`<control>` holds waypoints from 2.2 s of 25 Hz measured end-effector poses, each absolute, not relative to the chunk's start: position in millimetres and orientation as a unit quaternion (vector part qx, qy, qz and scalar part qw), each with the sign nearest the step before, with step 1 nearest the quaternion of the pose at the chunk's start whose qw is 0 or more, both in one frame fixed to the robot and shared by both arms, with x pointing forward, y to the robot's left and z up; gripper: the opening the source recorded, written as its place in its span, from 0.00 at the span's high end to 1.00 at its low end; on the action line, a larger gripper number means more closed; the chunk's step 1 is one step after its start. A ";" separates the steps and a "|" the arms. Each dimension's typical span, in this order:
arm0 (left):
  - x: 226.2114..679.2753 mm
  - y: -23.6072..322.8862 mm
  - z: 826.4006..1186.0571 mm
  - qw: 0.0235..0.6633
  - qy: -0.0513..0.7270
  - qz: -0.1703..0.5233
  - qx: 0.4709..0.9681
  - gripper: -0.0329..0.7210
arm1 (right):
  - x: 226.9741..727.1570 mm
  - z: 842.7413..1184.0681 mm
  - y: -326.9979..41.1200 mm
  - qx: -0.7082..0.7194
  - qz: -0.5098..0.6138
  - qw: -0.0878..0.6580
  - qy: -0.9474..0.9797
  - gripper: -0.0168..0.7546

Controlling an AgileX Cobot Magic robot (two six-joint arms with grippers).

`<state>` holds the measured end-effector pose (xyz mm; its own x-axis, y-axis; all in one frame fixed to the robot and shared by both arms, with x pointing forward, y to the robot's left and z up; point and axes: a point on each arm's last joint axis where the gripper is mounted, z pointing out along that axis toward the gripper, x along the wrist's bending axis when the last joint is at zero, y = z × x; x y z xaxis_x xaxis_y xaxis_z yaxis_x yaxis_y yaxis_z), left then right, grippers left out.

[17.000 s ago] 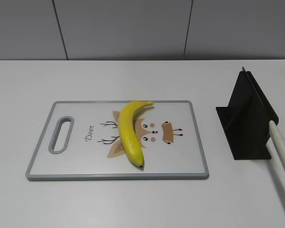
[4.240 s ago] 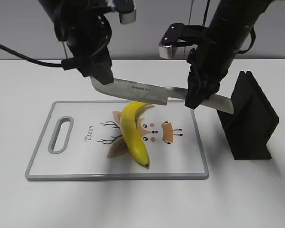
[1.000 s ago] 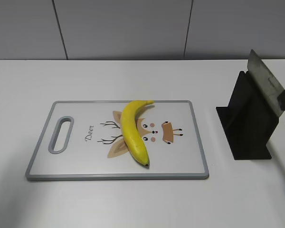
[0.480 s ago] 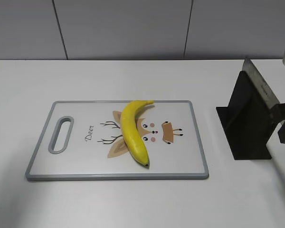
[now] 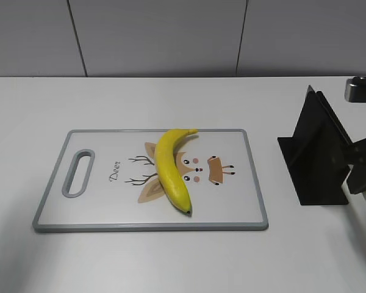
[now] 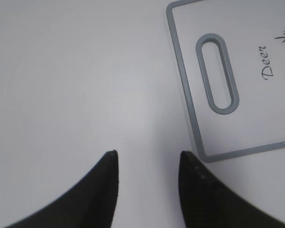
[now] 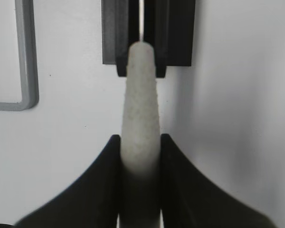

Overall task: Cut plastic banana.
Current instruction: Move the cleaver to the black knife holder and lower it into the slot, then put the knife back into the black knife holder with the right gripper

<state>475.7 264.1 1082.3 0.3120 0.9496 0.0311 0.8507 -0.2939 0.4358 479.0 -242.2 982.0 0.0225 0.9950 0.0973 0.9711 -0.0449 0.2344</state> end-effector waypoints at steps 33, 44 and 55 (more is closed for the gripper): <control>475.8 264.1 1082.3 0.172 0.569 0.144 0.791 0.41 | 478.9 983.6 -242.3 0.713 0.121 0.054 0.689 0.75; 475.8 264.1 1082.3 0.172 0.569 0.144 0.791 0.41 | 480.3 978.7 -242.1 0.713 0.112 0.048 0.690 0.75; 475.8 264.1 1082.3 0.172 0.569 0.144 0.791 0.41 | 480.5 978.8 -242.1 0.713 0.113 0.049 0.690 0.72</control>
